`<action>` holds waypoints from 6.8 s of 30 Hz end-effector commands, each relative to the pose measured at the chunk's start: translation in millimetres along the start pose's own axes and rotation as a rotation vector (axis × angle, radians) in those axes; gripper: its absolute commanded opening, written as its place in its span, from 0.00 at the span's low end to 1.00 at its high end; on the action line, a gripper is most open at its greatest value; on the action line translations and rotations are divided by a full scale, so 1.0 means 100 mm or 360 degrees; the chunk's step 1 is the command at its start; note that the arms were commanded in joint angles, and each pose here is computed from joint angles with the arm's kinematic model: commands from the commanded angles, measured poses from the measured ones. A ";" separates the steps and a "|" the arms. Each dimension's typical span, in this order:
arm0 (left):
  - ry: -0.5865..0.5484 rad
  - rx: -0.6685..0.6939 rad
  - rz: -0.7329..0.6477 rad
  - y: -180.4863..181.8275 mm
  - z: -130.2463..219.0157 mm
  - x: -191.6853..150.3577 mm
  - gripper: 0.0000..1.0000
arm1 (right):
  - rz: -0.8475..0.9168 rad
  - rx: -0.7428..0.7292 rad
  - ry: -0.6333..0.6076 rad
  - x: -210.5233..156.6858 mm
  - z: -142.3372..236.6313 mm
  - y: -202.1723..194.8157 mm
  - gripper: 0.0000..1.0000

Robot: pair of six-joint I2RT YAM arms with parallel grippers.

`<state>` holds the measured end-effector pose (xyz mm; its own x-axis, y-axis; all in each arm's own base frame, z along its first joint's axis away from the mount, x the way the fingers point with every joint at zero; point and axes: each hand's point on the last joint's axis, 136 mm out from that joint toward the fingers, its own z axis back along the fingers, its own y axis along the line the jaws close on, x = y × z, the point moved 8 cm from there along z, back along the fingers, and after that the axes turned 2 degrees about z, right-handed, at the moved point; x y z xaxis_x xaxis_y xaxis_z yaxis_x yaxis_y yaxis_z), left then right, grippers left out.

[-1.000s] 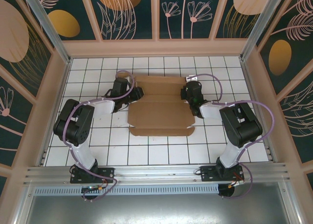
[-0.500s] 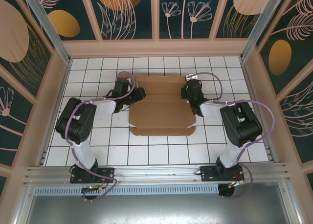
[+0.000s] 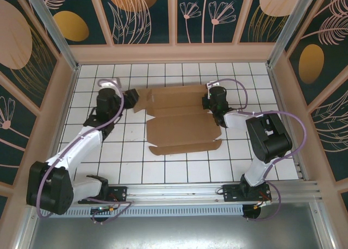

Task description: Fold the paper box

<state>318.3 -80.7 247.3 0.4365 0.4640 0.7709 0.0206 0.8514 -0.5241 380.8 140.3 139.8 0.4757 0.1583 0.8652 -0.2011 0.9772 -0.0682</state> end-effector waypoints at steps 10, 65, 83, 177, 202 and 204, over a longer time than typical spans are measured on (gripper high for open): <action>0.0258 0.0071 0.0190 0.64 -0.75 -0.07 0.48 | -0.0041 0.0085 0.0004 0.10 -0.04 0.02 0.00; 0.0727 -0.0338 -0.0264 -0.18 -0.48 -0.75 0.55 | -0.0091 0.0087 0.0051 0.11 -0.12 0.01 0.00; 0.0702 -0.0446 -0.0370 -0.32 -0.83 -0.71 0.64 | -0.0086 0.0117 0.0054 0.11 -0.09 0.02 0.00; -0.0186 -0.0396 -0.0360 -0.43 -0.34 -0.44 0.59 | -0.0004 -0.0177 -0.0078 0.19 0.11 0.07 0.00; 0.0120 -0.0342 0.0099 -0.16 -1.01 -0.71 0.58 | -0.0009 -0.0107 -0.0025 0.10 0.10 0.13 0.00; 0.0118 -0.0308 0.0124 -0.10 -0.99 -0.76 0.55 | -0.0035 -0.0091 -0.0040 0.12 0.14 0.13 0.00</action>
<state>381.7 -155.6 180.8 0.4725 0.4823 0.7377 0.2199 0.7460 -0.6286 376.2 152.2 147.1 0.4827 0.1686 0.8594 -0.1342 0.9839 -0.1177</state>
